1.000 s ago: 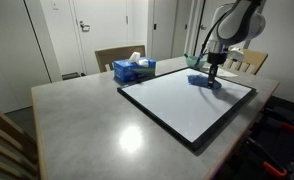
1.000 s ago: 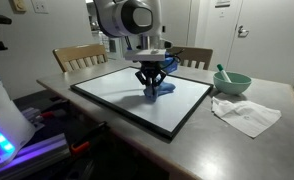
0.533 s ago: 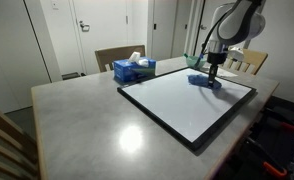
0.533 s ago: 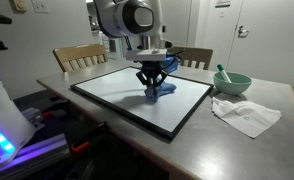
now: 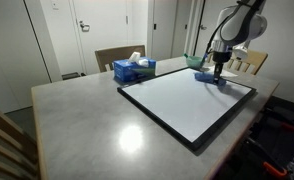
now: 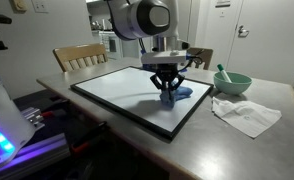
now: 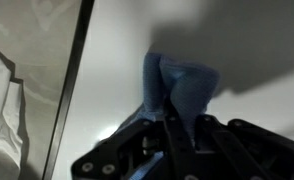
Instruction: Use the blue towel to wipe the white board
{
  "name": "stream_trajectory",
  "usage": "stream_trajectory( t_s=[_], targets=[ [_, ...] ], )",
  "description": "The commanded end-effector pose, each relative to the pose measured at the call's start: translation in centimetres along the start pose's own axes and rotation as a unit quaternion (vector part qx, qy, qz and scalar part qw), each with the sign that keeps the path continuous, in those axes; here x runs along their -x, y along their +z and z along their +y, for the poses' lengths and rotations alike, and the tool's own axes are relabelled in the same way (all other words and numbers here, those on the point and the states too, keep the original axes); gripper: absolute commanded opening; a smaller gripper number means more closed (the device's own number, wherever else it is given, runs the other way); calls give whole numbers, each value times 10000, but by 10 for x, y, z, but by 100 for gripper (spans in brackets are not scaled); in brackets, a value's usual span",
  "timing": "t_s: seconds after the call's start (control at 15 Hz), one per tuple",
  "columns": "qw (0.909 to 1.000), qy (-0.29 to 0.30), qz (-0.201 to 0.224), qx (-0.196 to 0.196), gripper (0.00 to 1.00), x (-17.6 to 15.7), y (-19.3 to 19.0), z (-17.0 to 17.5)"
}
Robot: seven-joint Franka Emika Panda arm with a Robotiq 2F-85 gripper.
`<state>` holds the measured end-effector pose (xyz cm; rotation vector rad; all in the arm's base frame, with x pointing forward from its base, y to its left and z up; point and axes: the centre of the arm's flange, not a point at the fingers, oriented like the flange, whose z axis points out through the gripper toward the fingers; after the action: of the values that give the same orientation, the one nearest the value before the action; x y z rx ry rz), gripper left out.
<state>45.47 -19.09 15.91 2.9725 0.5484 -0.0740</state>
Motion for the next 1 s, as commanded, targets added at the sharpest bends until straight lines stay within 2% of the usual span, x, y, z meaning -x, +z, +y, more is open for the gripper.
stream_trajectory(
  t_s=[0.0,0.33,0.67,0.93],
  targets=[
    [9991,-346,-229,-129,3,6,31,32],
    [9993,-168,-296,-162,3,0,34,69],
    [9986,-142,-467,-208,3,-25,37,98],
    [9977,-236,-542,-331,3,-53,39,106]
  ],
)
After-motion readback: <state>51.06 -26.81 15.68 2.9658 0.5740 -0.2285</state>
